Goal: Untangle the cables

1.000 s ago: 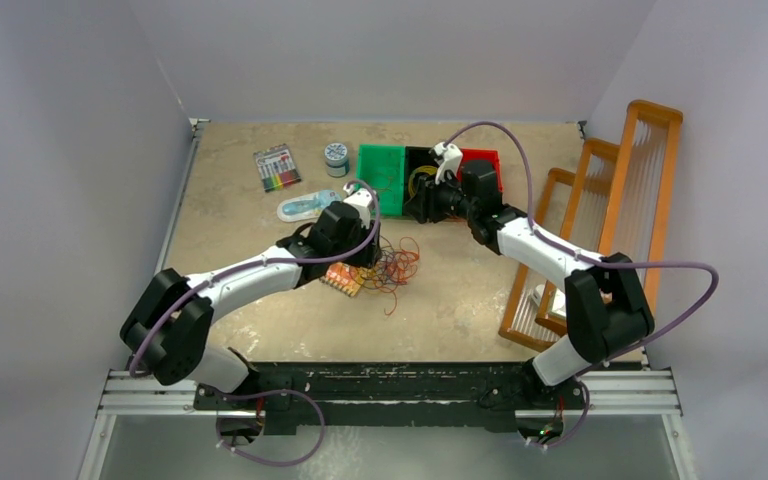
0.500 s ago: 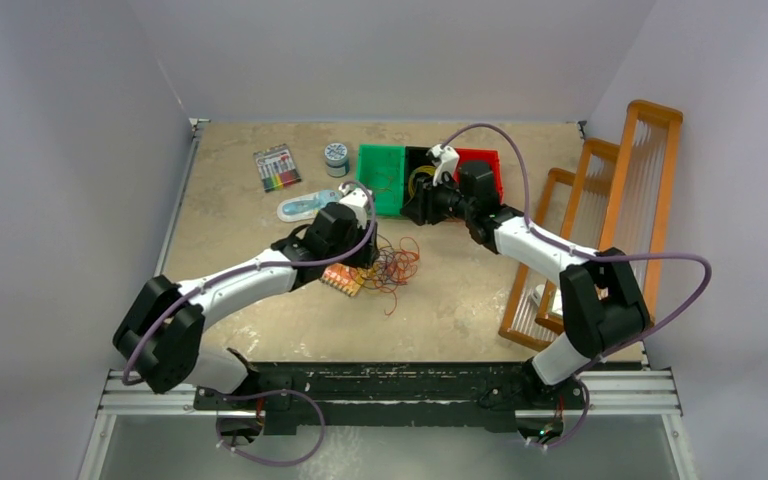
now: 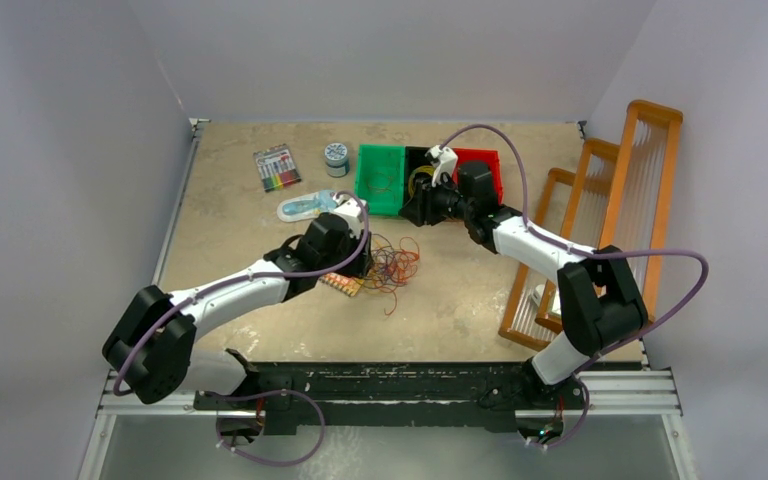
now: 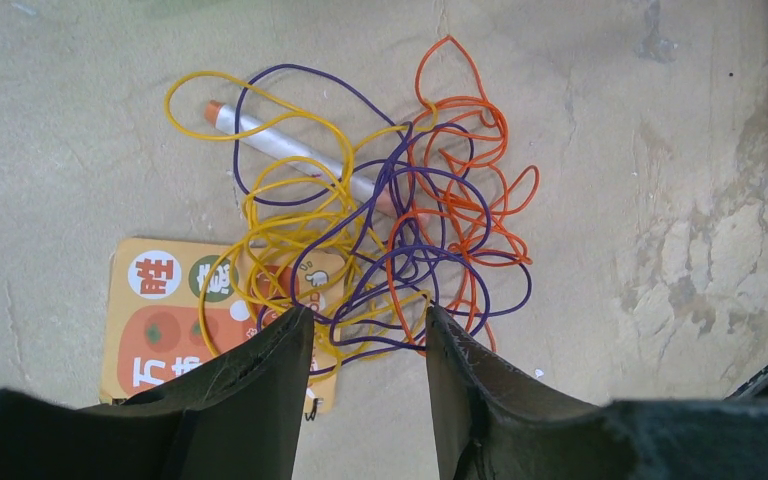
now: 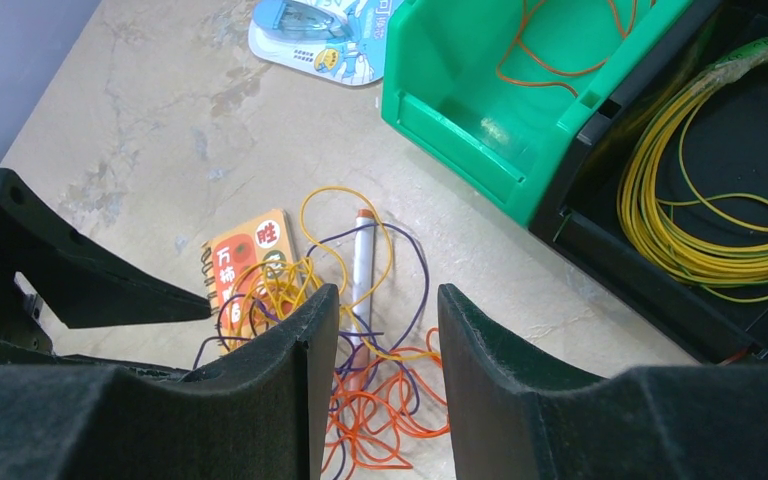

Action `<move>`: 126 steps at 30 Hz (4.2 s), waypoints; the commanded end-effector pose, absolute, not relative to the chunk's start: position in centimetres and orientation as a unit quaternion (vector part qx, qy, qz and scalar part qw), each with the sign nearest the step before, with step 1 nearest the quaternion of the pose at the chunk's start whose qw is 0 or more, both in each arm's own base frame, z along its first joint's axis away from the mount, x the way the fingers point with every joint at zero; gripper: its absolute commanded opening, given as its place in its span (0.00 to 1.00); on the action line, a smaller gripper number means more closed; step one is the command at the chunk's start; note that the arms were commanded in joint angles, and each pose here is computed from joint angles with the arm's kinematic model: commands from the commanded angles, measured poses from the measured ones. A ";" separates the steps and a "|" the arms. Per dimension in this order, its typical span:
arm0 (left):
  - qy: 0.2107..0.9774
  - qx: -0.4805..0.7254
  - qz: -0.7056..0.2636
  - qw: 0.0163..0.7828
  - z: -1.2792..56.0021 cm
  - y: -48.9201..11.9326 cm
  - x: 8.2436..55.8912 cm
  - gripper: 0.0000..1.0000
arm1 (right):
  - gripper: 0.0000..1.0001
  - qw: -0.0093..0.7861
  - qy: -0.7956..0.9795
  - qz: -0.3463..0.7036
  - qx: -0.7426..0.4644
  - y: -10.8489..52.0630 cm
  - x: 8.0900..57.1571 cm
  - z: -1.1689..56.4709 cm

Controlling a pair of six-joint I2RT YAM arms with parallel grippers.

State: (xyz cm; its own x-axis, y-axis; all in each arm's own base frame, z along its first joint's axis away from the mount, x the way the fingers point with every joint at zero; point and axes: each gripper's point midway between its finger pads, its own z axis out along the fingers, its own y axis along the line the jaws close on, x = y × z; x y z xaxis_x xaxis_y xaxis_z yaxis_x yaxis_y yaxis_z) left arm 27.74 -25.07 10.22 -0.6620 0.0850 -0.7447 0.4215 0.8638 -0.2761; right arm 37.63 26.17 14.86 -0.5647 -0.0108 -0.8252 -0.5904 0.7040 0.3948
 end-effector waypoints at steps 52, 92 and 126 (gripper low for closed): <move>0.822 -0.060 -0.135 0.550 19.7 -17.7 31.2 0.48 | 0.53 0.452 0.664 0.345 -0.485 34.6 27.3 13.3; 0.746 -0.016 -0.256 0.615 23.6 -19.9 30.2 0.53 | 0.00 0.525 0.695 0.308 -0.383 34.2 29.9 24.2; 0.537 0.140 -0.360 0.750 23.2 -27.2 29.2 0.62 | 0.00 0.507 0.695 0.389 -0.329 35.0 29.3 30.2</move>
State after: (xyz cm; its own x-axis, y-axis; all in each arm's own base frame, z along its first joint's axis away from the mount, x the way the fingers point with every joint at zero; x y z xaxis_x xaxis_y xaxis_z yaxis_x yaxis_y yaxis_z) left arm 29.05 -25.83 18.78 0.0331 -0.3136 -0.9490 0.6354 0.7396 -0.2222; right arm 29.89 34.27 25.91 -0.3236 -0.1292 -0.9373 -0.8152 0.5409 0.2069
